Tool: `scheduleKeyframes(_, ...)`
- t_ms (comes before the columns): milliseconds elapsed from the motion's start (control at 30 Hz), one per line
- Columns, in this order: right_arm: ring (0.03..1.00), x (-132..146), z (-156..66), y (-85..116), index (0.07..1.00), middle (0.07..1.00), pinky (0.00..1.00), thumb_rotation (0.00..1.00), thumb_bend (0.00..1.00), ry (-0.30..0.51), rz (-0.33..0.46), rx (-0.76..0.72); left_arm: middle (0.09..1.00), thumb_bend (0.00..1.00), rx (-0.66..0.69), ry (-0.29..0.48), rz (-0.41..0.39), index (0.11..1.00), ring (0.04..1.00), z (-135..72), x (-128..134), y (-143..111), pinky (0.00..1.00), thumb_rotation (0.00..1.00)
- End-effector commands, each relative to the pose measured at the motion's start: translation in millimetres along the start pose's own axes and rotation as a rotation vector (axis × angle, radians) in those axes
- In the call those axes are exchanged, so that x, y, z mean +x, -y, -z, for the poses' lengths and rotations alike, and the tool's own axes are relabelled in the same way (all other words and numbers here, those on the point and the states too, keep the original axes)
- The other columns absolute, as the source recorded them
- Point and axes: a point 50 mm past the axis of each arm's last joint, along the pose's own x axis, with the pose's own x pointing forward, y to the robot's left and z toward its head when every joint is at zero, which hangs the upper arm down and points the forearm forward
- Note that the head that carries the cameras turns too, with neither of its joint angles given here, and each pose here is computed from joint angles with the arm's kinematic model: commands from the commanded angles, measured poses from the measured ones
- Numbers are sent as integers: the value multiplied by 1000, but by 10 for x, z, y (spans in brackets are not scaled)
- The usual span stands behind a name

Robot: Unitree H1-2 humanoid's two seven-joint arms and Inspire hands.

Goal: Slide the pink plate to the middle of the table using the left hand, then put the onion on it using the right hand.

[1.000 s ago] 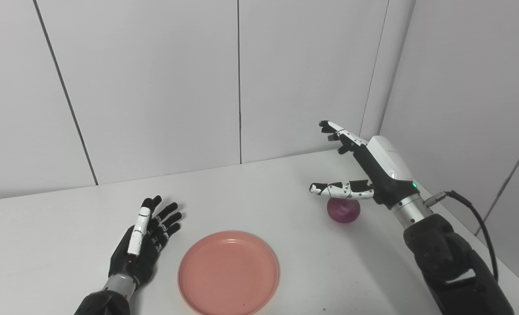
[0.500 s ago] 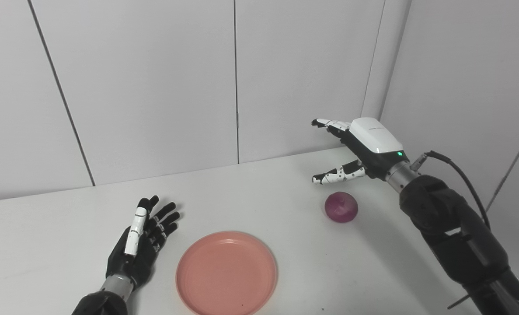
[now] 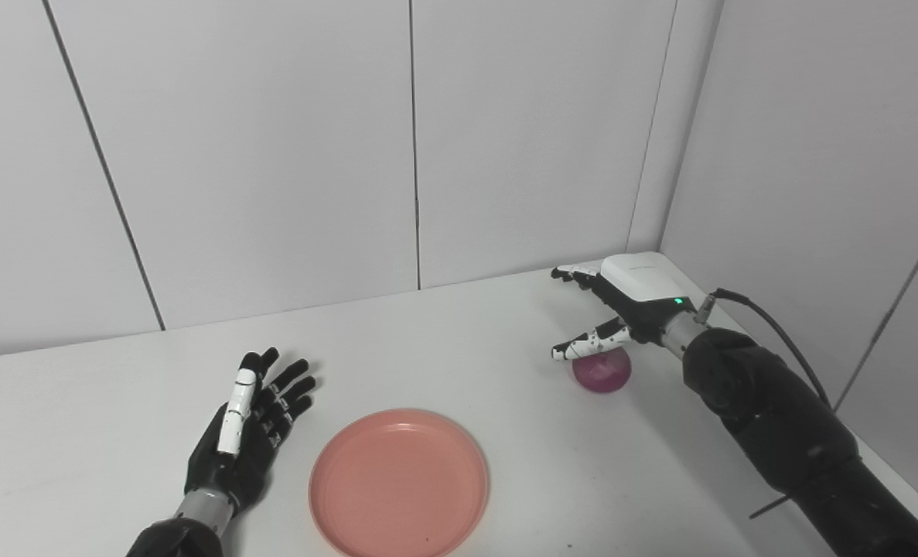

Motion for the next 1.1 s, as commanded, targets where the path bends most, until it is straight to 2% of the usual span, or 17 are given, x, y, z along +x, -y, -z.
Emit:
scheduleKeyframes(0,805,81,-26,236,872,855,640,620,1000,39,77,1,886,612,-31,-118,-33,1000,879,306,-114,-84,926,829)
scheduleKeyframes(167,826,77,68,100,874,861,656,613,1000,5,58,50,887,611,-30,-119,-31,1000,883,323,-111,-98,932,833)
scheduleKeyframes(267,840,45,135,20,875,872,684,584,1000,-25,51,129,885,615,-33,-121,-31,1000,883,325,-123,-107,930,827)
scheduleKeyframes(500,813,-9,216,-90,873,860,671,571,990,-34,31,180,887,609,-37,-125,-29,1000,878,342,-128,-127,920,828)
scheduleKeyframes(1067,830,-120,192,-251,870,870,678,597,992,-37,-27,116,882,612,-37,-121,-34,1000,873,325,-136,-119,910,827)
